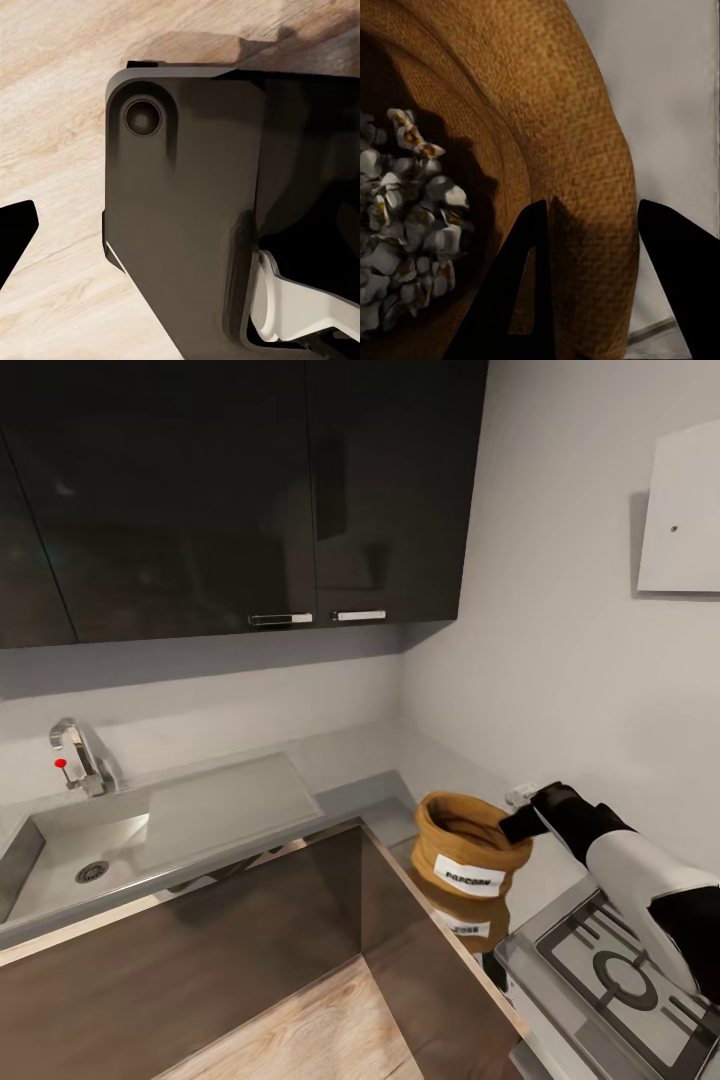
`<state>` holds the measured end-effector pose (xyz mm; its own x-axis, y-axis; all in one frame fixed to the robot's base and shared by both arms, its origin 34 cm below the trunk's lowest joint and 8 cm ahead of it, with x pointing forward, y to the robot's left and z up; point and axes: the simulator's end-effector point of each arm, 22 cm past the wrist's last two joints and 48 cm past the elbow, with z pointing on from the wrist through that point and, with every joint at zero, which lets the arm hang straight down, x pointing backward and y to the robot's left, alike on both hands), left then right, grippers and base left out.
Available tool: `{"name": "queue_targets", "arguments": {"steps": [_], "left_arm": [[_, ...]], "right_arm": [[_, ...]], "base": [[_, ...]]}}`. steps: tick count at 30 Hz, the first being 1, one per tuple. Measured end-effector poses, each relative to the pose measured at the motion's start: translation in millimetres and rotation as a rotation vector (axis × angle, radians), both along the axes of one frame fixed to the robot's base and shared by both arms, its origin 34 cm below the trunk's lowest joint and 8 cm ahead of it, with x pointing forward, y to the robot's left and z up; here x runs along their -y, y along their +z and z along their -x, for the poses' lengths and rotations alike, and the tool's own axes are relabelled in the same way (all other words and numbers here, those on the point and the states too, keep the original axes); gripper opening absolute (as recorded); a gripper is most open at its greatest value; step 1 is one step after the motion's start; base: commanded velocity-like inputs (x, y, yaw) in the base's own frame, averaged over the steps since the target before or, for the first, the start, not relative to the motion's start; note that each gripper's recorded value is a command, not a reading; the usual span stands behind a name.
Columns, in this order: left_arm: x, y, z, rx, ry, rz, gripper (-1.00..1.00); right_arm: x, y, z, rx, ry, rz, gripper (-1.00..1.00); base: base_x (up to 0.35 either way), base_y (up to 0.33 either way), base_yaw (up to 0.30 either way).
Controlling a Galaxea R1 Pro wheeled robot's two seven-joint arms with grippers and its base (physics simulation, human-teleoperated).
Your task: In the kitchen, take the popcorn bag from the countertop, put it into the microwave, and heat it until the popcorn is cooked so the cooked popcorn ends up inside the bag.
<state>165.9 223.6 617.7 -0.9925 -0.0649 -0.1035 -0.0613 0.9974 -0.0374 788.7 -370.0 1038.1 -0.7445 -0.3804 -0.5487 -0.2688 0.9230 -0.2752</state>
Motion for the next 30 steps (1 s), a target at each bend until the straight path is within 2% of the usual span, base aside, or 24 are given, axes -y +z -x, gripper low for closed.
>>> {"name": "queue_targets", "arguments": {"steps": [7, 11, 16, 19, 22, 28, 30], "left_arm": [[1, 0, 0, 0.0, -0.002, 0.003, 1.0], [1, 0, -1, 0.002, -0.003, 0.003, 1.0], [0, 0, -1, 0.002, -0.007, 0.0, 1.0], [0, 0, -2, 0.003, -0.005, 0.0, 1.0], [0, 0, -3, 0.004, -0.004, 0.0, 1.0], [0, 0, -6, 0.007, -0.008, 0.0, 1.0], [1, 0, -7, 0.01, -0.008, 0.002, 1.0]], "right_arm": [[-13, 8, -4, -0.013, -0.034, 0.026, -1.0], [-10, 37, -13, -0.01, -0.065, 0.028, -1.0], [-4, 59, -19, -0.007, -0.102, 0.036, -1.0], [-1, 67, -22, 0.013, -0.163, 0.02, -1.0], [2, 73, -24, 0.032, -0.223, 0.043, -1.0], [-15, 79, -22, 0.014, -0.279, 0.056, -1.0], [-19, 81, -23, 0.026, -0.319, 0.055, -1.0]], "base": [[0.0, 0.0, 0.0], [0.0, 0.0, 0.0], [0.0, 0.0, 0.0], [0.0, 0.0, 0.0], [0.0, 0.0, 0.0], [0.0, 0.0, 0.0], [0.0, 0.0, 0.0]]}}
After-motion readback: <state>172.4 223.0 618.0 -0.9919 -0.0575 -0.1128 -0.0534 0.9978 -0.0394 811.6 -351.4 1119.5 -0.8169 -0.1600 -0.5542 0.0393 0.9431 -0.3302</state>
